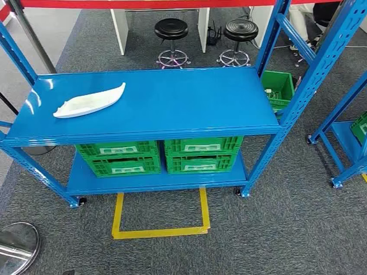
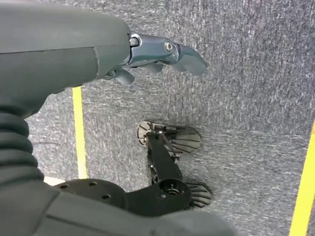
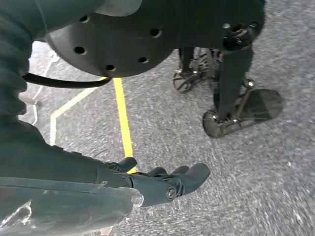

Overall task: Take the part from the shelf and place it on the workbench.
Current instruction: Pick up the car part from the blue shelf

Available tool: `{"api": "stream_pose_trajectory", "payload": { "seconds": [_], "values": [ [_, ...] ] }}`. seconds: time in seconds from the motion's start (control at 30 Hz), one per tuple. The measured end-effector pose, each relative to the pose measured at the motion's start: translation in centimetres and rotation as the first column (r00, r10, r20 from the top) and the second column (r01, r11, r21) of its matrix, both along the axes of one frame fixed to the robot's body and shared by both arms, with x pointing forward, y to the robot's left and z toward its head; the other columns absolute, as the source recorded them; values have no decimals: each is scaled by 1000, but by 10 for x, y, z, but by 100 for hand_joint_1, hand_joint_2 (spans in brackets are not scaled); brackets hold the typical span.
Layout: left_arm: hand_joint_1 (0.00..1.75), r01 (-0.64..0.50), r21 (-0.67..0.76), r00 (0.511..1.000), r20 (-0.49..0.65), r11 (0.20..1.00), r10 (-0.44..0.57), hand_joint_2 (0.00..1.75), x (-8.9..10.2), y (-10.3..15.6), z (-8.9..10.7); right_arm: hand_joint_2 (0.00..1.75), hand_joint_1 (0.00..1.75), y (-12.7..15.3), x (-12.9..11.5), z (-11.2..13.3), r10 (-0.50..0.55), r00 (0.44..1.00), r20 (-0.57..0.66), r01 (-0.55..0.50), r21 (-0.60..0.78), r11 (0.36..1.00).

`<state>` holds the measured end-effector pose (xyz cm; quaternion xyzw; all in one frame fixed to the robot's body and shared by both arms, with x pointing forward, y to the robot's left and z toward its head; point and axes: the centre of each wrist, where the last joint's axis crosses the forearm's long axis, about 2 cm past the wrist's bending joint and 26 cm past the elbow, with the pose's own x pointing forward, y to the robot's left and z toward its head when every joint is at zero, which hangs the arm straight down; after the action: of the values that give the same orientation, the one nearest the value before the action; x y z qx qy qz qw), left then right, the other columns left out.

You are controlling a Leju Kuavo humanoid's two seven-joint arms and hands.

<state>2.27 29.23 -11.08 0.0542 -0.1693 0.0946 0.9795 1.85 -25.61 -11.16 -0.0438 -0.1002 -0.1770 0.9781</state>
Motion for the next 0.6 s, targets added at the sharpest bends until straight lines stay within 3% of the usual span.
{"api": "stream_pose_trajectory", "payload": {
  "seconds": [0.37, 0.6],
  "values": [
    [0, -85, 59, 996, 44, 995, 82, 0, 1, -17, 0, 175, 0, 7, 1, 0, -114, 993, 8, 115, -61, 992],
    [0, -169, 237, 973, 196, 957, 123, 0, 8, -1, 4, 175, 0, 12, 1, 1, -170, 985, -19, 168, -78, 983]
  ]
}}
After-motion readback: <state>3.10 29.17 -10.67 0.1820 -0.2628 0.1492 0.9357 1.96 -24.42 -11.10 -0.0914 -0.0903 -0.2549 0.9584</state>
